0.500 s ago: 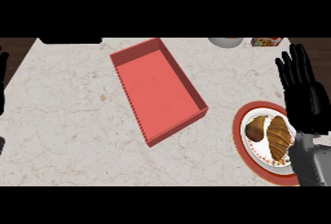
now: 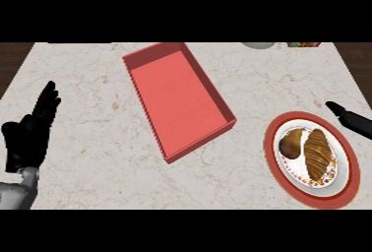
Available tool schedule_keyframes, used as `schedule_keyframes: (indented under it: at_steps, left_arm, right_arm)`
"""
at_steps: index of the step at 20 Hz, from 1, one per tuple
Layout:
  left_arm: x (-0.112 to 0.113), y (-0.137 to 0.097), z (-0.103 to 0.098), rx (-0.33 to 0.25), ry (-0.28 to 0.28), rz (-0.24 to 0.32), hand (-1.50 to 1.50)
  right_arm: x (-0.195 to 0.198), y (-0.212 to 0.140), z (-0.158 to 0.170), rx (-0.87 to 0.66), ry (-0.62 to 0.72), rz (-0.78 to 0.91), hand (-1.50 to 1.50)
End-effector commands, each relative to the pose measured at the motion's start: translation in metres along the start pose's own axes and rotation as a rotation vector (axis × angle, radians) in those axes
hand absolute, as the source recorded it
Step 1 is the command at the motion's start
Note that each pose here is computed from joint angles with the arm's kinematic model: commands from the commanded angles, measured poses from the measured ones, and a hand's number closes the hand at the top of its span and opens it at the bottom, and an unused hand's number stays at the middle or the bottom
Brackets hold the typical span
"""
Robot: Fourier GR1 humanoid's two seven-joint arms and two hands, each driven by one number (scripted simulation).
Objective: Pick the croissant from the plate and place it in the cardboard box
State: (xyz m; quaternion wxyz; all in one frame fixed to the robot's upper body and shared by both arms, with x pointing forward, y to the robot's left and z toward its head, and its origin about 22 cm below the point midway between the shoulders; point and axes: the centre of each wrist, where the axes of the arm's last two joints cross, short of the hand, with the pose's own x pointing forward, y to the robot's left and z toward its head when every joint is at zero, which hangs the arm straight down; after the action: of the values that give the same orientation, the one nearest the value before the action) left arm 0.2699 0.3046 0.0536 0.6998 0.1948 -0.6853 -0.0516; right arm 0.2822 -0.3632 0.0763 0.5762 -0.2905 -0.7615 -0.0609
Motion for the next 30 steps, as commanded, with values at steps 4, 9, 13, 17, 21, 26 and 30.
schedule_keyframes:
  at_steps: [4, 9, 13, 17, 21, 26, 30]
  left_arm:
    - [-0.032, -0.039, 0.038, -0.104, 0.06, -0.041, 0.0]
    - [-0.027, -0.022, 0.021, -0.084, 0.054, -0.034, 0.0]
    - [-0.041, -0.03, 0.031, -0.099, 0.067, -0.041, 0.0]
    - [-0.039, -0.032, 0.033, -0.092, 0.054, -0.028, 0.0]
    - [-0.044, -0.041, 0.033, -0.091, 0.072, -0.025, 0.0]
    - [-0.028, -0.027, 0.03, -0.117, 0.055, -0.034, 0.0]
    - [-0.043, -0.03, 0.027, -0.092, 0.058, -0.039, 0.0]
  right_arm:
    - [-0.068, -0.005, 0.04, -0.285, 0.022, 0.043, -1.5]
    - [-0.063, -0.052, 0.042, -0.043, 0.075, 0.338, -1.5]
    - [-0.031, -0.071, 0.023, 0.102, 0.176, 0.588, -1.5]
    - [-0.021, -0.076, 0.023, 0.335, 0.336, 0.739, -1.5]
    - [0.007, -0.076, 0.009, 0.507, 0.467, 0.866, -1.5]
    - [0.025, -0.02, 0.032, 0.595, 0.541, 0.857, -1.5]
    - [0.016, -0.012, 0.038, 0.588, 0.606, 0.868, -1.5]
